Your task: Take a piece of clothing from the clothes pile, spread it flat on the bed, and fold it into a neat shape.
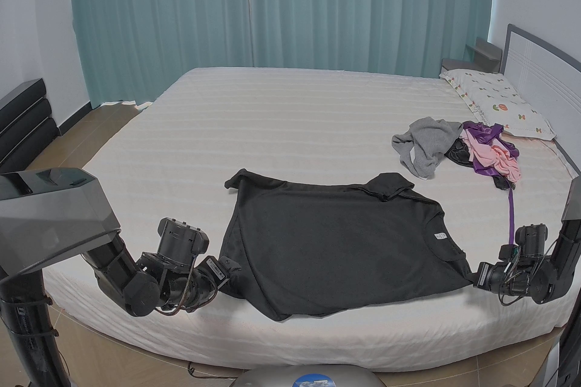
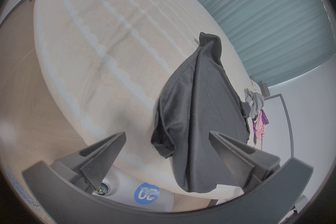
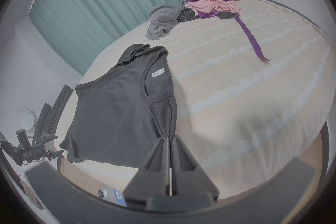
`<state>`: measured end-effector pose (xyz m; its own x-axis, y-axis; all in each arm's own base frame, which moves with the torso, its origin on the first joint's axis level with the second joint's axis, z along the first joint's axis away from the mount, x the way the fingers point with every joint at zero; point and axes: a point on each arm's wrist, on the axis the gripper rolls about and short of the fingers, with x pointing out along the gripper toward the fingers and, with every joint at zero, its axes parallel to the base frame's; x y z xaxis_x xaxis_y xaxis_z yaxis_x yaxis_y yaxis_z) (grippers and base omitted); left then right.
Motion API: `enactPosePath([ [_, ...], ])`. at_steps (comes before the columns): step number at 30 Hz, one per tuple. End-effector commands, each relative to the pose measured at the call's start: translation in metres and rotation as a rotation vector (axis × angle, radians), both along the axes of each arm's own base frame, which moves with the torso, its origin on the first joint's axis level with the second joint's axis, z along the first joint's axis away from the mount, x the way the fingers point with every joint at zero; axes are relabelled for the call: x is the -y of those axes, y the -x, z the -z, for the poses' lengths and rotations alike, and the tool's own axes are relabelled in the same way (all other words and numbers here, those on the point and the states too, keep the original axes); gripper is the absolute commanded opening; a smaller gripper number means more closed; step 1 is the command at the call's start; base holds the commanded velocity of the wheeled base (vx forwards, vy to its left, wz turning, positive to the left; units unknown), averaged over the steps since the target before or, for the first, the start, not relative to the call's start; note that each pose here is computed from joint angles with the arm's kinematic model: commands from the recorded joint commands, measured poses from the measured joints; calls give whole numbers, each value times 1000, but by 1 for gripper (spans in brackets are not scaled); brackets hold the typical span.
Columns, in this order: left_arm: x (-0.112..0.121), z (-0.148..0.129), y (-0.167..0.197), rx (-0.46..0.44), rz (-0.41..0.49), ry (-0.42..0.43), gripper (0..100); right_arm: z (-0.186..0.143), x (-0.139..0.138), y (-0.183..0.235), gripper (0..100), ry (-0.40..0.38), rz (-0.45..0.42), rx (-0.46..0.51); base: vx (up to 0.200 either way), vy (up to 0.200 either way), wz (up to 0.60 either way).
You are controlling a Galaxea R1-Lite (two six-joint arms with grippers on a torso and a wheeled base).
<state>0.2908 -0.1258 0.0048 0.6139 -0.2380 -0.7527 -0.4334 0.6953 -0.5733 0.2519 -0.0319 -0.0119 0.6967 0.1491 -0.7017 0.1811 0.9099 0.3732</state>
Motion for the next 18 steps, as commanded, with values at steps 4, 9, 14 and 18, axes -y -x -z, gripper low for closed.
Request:
enactPosePath([
  [4,10,6,-7,9,13,-11,100,2,3,1,100,11,-1,-9,0,0,0],
  [9,16,17,-14,24,19,-79,100,1,2,1,100,4,-9,-6,0,0,0],
  [14,18,22,-19,28,15,-93,100,2,2,0,100,-11,-11,-6,0,0,0],
  [18,18,22,-20,30,14,-93,0,1,2,0,100,-19,-12,-4,0,0,0],
])
